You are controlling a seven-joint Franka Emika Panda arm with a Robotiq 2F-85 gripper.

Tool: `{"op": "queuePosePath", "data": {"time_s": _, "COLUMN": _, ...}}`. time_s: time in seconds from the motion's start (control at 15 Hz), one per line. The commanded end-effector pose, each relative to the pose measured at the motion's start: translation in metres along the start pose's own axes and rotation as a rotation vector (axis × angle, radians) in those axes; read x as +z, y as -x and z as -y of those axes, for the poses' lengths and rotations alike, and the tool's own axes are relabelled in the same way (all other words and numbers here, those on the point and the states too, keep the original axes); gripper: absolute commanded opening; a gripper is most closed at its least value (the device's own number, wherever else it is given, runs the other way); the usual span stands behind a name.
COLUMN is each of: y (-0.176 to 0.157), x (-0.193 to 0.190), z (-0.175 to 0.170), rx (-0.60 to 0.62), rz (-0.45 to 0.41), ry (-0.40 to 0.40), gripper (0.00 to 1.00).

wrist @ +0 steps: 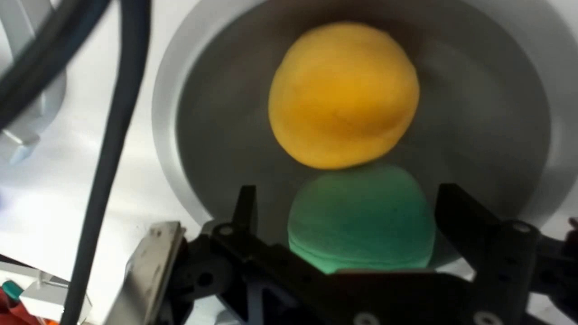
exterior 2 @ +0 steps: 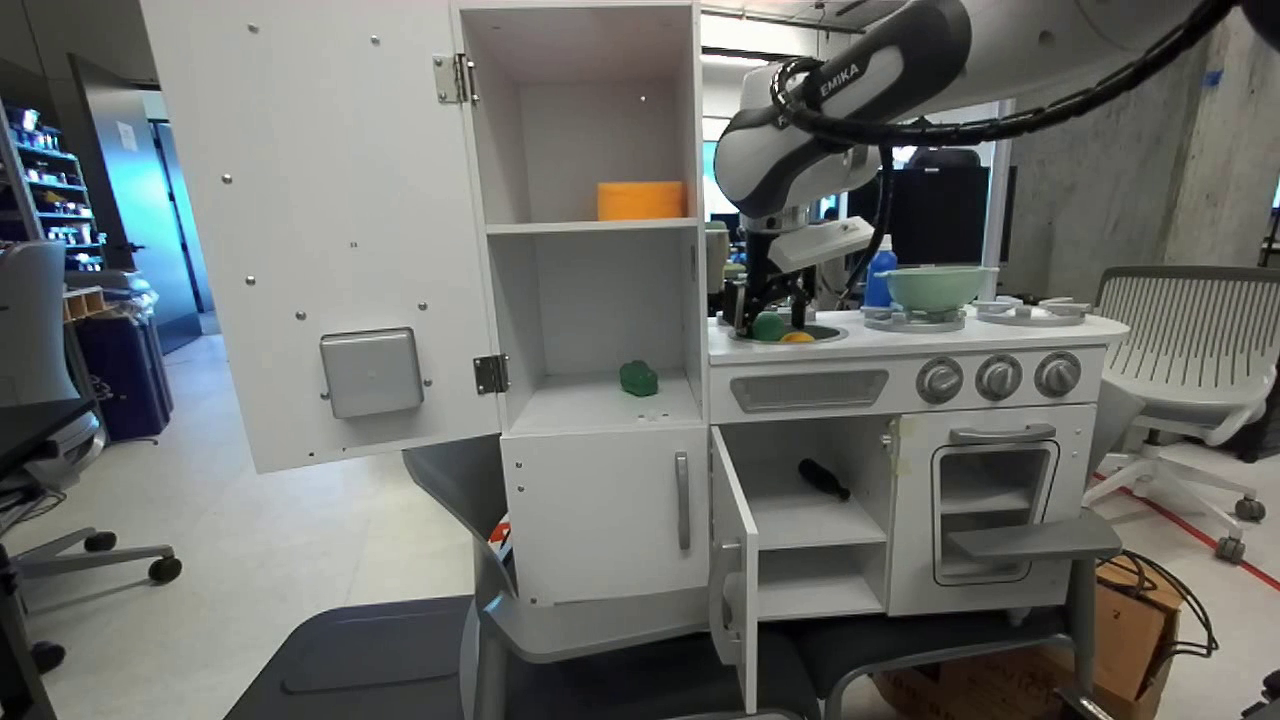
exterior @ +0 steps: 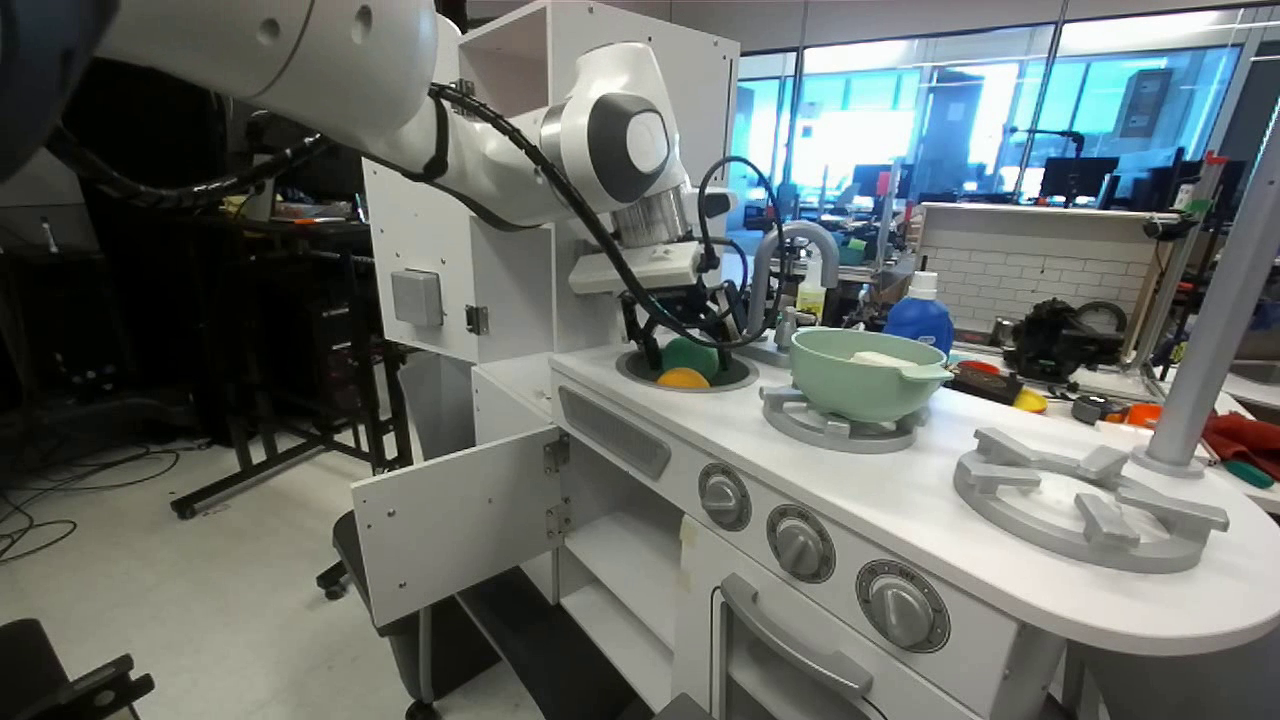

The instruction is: Open the bottom cabinet and put the green and yellow balls in the cabinet

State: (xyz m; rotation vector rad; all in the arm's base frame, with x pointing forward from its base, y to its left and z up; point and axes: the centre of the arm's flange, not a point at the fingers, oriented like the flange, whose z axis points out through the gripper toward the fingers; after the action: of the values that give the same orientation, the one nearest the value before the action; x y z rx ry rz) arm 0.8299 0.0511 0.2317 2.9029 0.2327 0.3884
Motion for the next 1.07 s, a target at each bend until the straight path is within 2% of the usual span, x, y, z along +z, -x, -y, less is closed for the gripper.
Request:
{"op": "queuePosePath", "data": {"time_s": 0.0, "y": -0.065, "x": 0.017, "z": -0.005, "rx": -0.022, "rz": -0.06, "ry": -0.045, "gripper": 1.0}}
{"op": "queuePosePath", "data": {"time_s": 0.07, "y": -0.062, "x": 0.019, "z": -0.007, "rx": -0.026, "rz": -0.068, "ry": -0.048, "gripper": 0.96}}
{"op": "queuePosePath", "data": {"time_s": 0.13, "y": -0.062, "x": 0.018, "z": -0.007, "rx": -0.03, "rz": -0.069, "ry": -0.047, "gripper": 0.74}}
{"op": "queuePosePath", "data": {"time_s": 0.27, "y": -0.06, "x": 0.018, "z": -0.008, "rx": -0.039, "rz": -0.077, "ry": -0.053, "gripper": 0.71}}
{"op": "queuePosePath", "data": {"time_s": 0.47, "y": -0.058, "x": 0.019, "z": -0.006, "rx": -0.049, "rz": -0.08, "ry": -0.058, "gripper": 0.46}}
{"op": "queuePosePath", "data": {"time_s": 0.8, "y": -0.046, "x": 0.003, "z": -0.002, "rx": -0.049, "rz": -0.078, "ry": -0.057, "gripper": 0.14}}
{"op": "queuePosePath", "data": {"time_s": 0.87, "y": -0.043, "x": -0.002, "z": -0.004, "rx": -0.047, "rz": -0.083, "ry": -0.056, "gripper": 0.13}}
{"op": "queuePosePath", "data": {"time_s": 1.0, "y": -0.036, "x": -0.016, "z": -0.006, "rx": -0.042, "rz": -0.098, "ry": -0.054, "gripper": 0.04}}
